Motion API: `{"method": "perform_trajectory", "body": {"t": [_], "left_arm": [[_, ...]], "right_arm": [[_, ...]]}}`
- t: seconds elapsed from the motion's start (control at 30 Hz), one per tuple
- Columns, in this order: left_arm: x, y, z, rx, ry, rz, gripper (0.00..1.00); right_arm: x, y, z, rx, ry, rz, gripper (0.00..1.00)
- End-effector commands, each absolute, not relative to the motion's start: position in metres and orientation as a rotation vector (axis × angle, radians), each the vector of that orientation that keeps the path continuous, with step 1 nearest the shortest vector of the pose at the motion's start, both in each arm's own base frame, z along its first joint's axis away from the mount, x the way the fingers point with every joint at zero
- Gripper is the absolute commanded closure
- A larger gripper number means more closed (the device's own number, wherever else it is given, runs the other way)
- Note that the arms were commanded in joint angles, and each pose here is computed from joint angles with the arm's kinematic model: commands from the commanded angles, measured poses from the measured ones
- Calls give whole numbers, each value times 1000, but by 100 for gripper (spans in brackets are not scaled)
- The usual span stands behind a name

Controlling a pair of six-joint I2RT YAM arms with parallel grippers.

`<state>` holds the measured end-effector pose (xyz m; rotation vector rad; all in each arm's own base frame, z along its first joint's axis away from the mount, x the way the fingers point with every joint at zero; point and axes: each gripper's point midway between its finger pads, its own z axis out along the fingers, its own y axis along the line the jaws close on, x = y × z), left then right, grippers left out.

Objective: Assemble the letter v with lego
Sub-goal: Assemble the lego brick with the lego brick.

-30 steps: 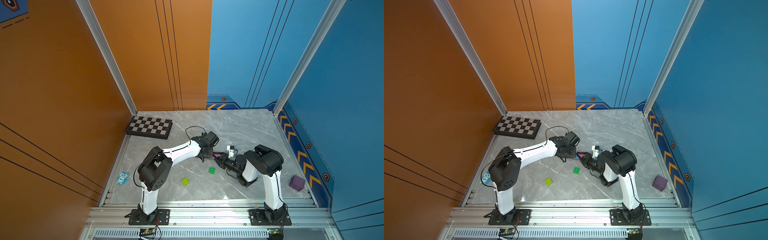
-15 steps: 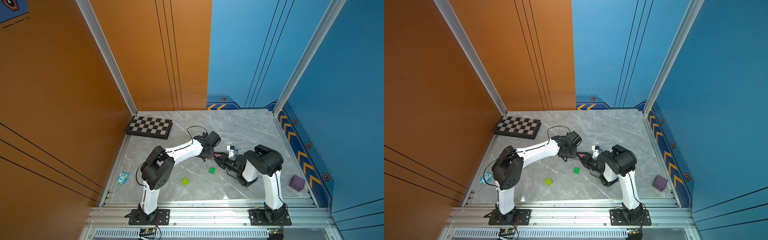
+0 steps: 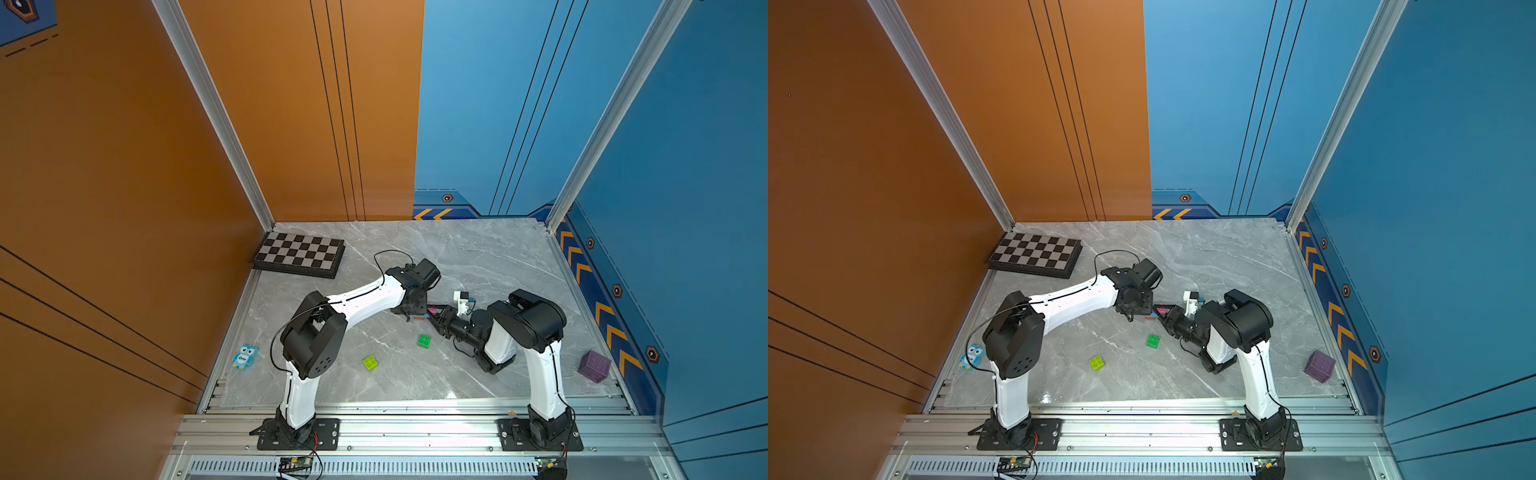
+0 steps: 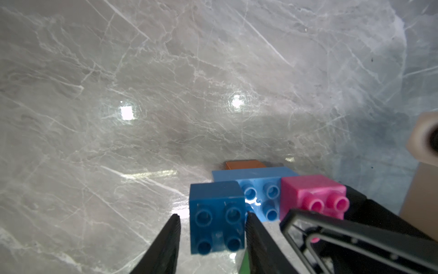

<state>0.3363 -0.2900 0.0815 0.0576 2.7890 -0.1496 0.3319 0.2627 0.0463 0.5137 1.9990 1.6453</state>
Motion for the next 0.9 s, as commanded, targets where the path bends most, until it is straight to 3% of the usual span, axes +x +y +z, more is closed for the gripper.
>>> {"method": "perform_trajectory", "body": {"t": [0.0, 0.07, 0.1, 0.17, 0.23, 0.33, 0.5, 0.87], "left_arm": [[335, -288, 119, 62, 2764, -227, 42], [334, -286, 118, 62, 2775, -241, 42], [333, -283, 116, 47, 2784, -243, 37], [330, -276, 114, 11, 2783, -225, 8], [326, -267, 116, -26, 2773, -221, 1], [323, -264, 112, -132, 2731, -414, 1], [328, -263, 114, -448, 2336, -1106, 1], [328, -255, 109, -594, 2097, -1324, 2]], "right_arm": [[315, 239, -36, 679, 2262, 1408, 73], [316, 240, -35, 678, 2261, 1413, 73], [317, 241, -33, 674, 2257, 1417, 72], [317, 242, -33, 674, 2255, 1420, 73], [317, 242, -32, 675, 2257, 1420, 72], [316, 242, -32, 676, 2262, 1415, 71], [317, 242, -32, 675, 2267, 1409, 71], [316, 246, -32, 666, 2270, 1411, 71]]}}
